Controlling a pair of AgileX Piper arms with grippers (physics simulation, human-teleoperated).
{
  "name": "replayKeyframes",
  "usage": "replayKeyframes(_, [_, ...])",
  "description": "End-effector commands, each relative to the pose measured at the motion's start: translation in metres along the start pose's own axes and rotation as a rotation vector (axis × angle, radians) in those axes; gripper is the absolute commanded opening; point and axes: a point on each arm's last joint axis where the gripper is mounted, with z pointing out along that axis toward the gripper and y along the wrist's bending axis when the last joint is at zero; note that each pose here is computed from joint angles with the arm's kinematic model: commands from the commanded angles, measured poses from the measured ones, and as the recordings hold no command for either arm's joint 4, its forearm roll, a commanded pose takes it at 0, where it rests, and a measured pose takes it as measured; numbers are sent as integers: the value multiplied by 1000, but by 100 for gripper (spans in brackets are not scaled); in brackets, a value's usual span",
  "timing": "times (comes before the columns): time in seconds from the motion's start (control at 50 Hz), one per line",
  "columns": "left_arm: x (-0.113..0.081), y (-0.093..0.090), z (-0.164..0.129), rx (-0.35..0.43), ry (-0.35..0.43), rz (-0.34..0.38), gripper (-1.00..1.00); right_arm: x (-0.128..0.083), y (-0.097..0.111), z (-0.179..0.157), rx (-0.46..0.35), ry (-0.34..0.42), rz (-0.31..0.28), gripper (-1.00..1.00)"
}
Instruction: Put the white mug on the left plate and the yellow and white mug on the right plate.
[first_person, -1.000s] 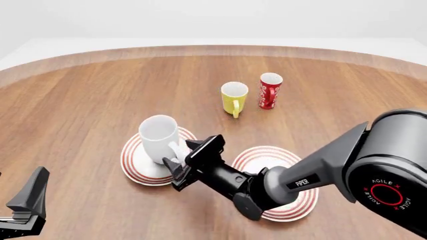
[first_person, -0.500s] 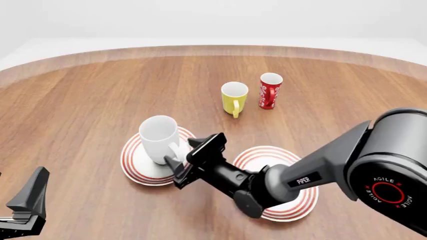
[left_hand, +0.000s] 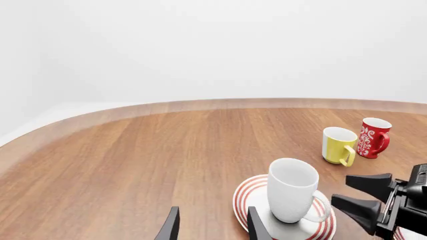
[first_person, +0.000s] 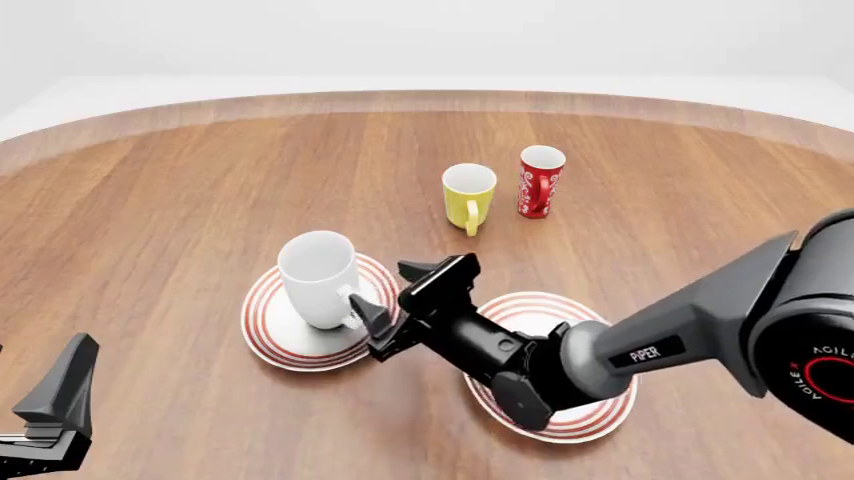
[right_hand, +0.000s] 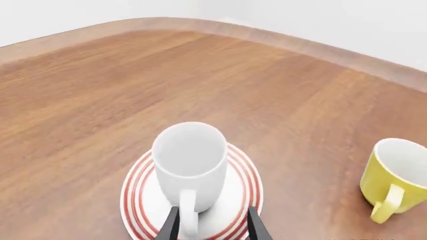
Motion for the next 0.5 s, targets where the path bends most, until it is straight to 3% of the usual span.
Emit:
replayKeyframes(0.02, [0,0,0,0,0,0,100,-6,-10,-10,28,-18,5,100])
replayKeyframes(0.26, [0,0,0,0,0,0,100,-14,-25,-22,71,-35,-9,100])
replayKeyframes(0.32, [0,0,0,0,0,0,100,-17,-31,-26,88,-31,-62,100])
replayKeyframes(0.5, [0,0,0,0,0,0,100,-25,-37,-39,107,-23,-63,100])
